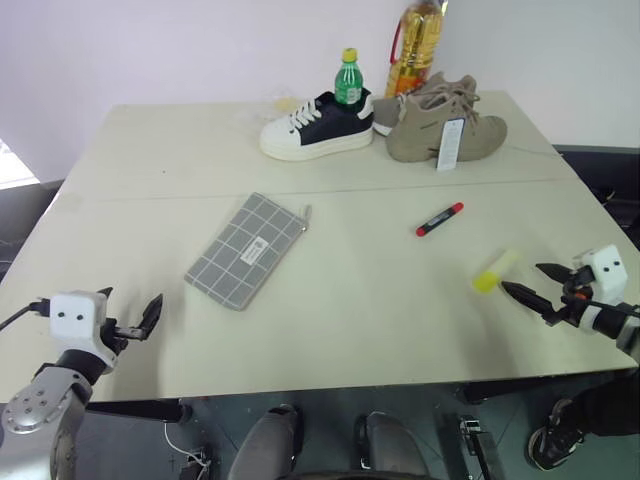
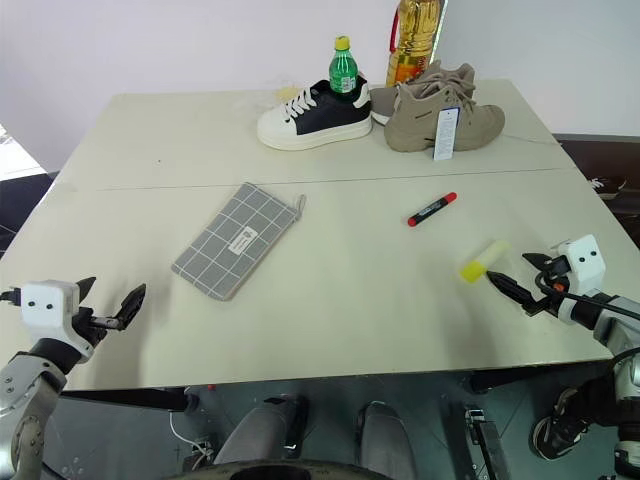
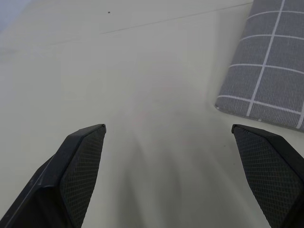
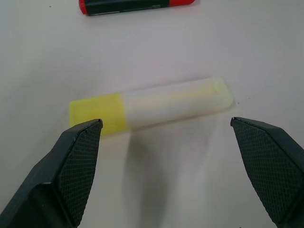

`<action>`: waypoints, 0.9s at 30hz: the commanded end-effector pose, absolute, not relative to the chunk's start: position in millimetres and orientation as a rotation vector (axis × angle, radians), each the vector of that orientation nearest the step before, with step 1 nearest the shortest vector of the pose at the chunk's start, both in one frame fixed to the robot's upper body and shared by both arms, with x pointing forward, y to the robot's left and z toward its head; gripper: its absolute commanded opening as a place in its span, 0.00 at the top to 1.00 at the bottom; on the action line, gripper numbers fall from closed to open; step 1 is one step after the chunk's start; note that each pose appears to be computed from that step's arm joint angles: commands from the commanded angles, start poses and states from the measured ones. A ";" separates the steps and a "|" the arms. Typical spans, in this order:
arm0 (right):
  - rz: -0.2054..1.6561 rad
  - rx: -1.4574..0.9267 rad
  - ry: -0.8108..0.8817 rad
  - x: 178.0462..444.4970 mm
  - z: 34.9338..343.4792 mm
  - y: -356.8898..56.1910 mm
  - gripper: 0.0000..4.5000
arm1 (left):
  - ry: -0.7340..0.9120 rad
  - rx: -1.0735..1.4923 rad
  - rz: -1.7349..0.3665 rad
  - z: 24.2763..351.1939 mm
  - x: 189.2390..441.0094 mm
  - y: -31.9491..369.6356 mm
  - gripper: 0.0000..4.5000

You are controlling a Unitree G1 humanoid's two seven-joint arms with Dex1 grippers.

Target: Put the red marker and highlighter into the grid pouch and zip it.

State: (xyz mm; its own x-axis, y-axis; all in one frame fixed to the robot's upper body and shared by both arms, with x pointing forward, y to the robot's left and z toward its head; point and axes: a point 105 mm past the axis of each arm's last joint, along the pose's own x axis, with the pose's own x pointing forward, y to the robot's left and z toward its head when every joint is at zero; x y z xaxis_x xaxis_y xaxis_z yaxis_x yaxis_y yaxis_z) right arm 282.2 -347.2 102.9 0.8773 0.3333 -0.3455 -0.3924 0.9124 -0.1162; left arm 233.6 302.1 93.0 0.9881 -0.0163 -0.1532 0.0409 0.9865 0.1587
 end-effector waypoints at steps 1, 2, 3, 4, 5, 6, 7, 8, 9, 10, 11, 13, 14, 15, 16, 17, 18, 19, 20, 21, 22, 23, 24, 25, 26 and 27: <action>0.386 -0.207 0.282 285.9 116.6 -346.2 0.00 | 0.110 0.163 -0.050 104.1 233.5 297.4 0.01; 0.386 -0.207 0.282 285.9 116.6 -346.5 0.00 | 0.110 0.157 -0.043 104.4 233.6 298.3 0.01; 0.386 -0.208 0.282 285.8 116.4 -346.7 0.00 | 0.116 0.155 -0.034 104.0 233.4 299.6 0.01; 0.387 -0.208 0.282 286.1 116.2 -346.6 0.00 | 0.114 0.148 -0.031 104.2 233.6 299.9 0.01; 0.388 -0.208 0.282 286.8 115.9 -346.3 0.00 | 0.110 0.140 -0.032 104.8 234.0 299.7 0.01; 0.390 -0.209 0.281 287.7 115.7 -345.7 0.00 | 0.107 0.138 -0.034 105.3 234.4 299.4 0.01; 0.392 -0.209 0.281 288.5 115.5 -345.3 0.00 | 0.106 0.138 -0.035 105.7 234.6 299.2 0.01; 0.393 -0.209 0.278 289.7 115.7 -344.9 0.00 | 0.105 0.138 -0.034 106.1 234.6 299.1 0.01; 0.395 -0.208 0.276 290.9 116.1 -344.6 0.00 | 0.106 0.140 -0.034 106.2 234.5 299.1 0.01; 0.396 -0.208 0.273 291.9 116.6 -344.3 0.00 | 0.106 0.141 -0.033 106.1 234.3 299.1 0.01; 0.398 -0.207 0.271 292.6 117.0 -344.1 0.00 | 0.107 0.141 -0.033 106.1 234.2 299.0 0.01; 0.410 -0.205 0.256 296.3 120.4 -341.4 0.00 | 0.113 0.152 -0.039 104.8 233.1 297.2 0.01; 0.417 -0.197 0.245 298.8 123.0 -339.2 0.00 | 0.115 0.160 -0.042 104.4 232.6 296.2 0.01; 0.424 -0.189 0.232 301.8 126.2 -336.5 0.00 | 0.115 0.165 -0.045 104.1 232.5 295.3 0.01; 0.436 -0.180 0.209 306.9 131.2 -331.6 0.00 | 0.108 0.170 -0.050 105.0 232.7 293.9 0.01; 0.450 -0.174 0.184 312.5 136.7 -324.9 0.00 | 0.100 0.175 -0.053 106.0 233.0 292.4 0.01; 0.469 -0.168 0.161 317.1 141.7 -317.4 0.00 | 0.092 0.179 -0.057 107.0 233.2 291.0 0.01; 0.501 -0.161 0.133 322.2 147.5 -305.6 0.00 | 0.083 0.187 -0.067 108.0 233.1 288.3 0.01; 0.533 -0.156 0.112 325.9 152.5 -293.5 0.00 | 0.077 0.195 -0.079 108.6 232.8 285.3 0.01; 0.588 -0.158 0.085 329.7 159.1 -273.7 0.00 | 0.074 0.212 -0.098 108.4 232.4 281.0 0.01; 0.647 -0.157 0.056 331.8 165.5 -252.6 0.00 | 0.074 0.222 -0.114 107.5 231.8 277.2 0.01; 0.684 -0.156 0.040 332.7 169.5 -239.2 0.00 | 0.074 0.228 -0.123 106.9 232.0 274.9 0.01; 0.740 -0.148 0.021 333.7 173.2 -218.3 0.00 | 0.076 0.244 -0.135 105.8 232.8 272.3 0.01; 0.786 -0.140 0.001 334.0 176.3 -200.4 0.00 | 0.079 0.261 -0.145 104.7 233.5 270.5 0.01; 0.823 -0.134 -0.018 334.8 179.1 -184.1 0.00 | 0.084 0.284 -0.157 103.7 234.4 268.9 0.01; 0.852 -0.127 -0.022 336.3 179.6 -168.3 0.05 | 0.090 0.320 -0.176 102.7 235.2 266.8 0.00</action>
